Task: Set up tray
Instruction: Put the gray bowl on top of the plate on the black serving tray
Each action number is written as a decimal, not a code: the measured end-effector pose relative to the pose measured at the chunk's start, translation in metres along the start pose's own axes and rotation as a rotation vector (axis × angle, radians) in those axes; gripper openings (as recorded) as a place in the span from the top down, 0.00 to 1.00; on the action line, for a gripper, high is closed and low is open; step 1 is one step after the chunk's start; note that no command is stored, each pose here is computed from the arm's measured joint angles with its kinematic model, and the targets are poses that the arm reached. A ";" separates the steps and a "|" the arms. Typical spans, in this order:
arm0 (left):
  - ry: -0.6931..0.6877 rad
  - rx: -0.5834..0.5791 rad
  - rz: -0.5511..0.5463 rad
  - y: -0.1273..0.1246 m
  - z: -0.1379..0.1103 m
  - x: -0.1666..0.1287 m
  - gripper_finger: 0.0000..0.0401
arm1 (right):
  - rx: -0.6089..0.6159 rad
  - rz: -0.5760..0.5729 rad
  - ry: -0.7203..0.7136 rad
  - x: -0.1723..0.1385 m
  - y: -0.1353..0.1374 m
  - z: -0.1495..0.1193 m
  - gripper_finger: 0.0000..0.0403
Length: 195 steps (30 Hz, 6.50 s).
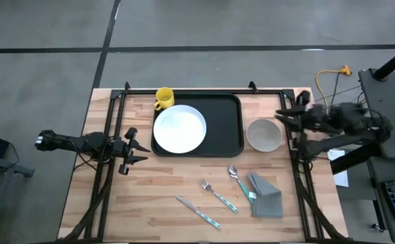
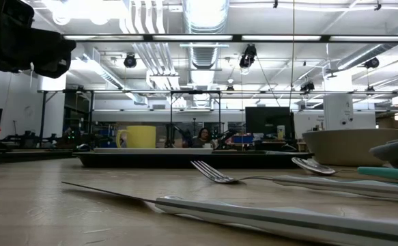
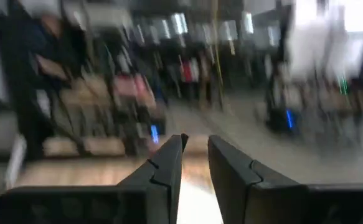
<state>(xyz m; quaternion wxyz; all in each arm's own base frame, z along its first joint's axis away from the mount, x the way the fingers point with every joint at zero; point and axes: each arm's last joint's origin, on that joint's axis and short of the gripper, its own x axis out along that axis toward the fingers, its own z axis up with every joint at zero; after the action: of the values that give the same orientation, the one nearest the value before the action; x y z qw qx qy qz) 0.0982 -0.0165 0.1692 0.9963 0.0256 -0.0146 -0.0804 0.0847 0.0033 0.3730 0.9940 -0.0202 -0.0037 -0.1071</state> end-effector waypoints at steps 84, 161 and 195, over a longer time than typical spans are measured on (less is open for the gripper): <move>0.000 0.000 0.000 0.000 0.000 0.000 0.75 | -0.097 -0.099 1.390 0.101 0.052 -0.149 0.53; 0.000 0.000 0.000 0.000 0.000 0.000 0.75 | -0.638 0.253 1.147 0.345 0.048 -0.145 0.98; 0.000 0.000 0.000 0.000 0.000 0.000 0.75 | -0.625 0.360 1.084 0.389 0.056 -0.179 0.98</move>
<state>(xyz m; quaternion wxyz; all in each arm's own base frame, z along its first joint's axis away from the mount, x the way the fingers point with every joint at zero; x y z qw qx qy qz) 0.0982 -0.0165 0.1694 0.9963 0.0255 -0.0147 -0.0804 0.4767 -0.0321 0.1960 0.8045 -0.2519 0.5333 0.0703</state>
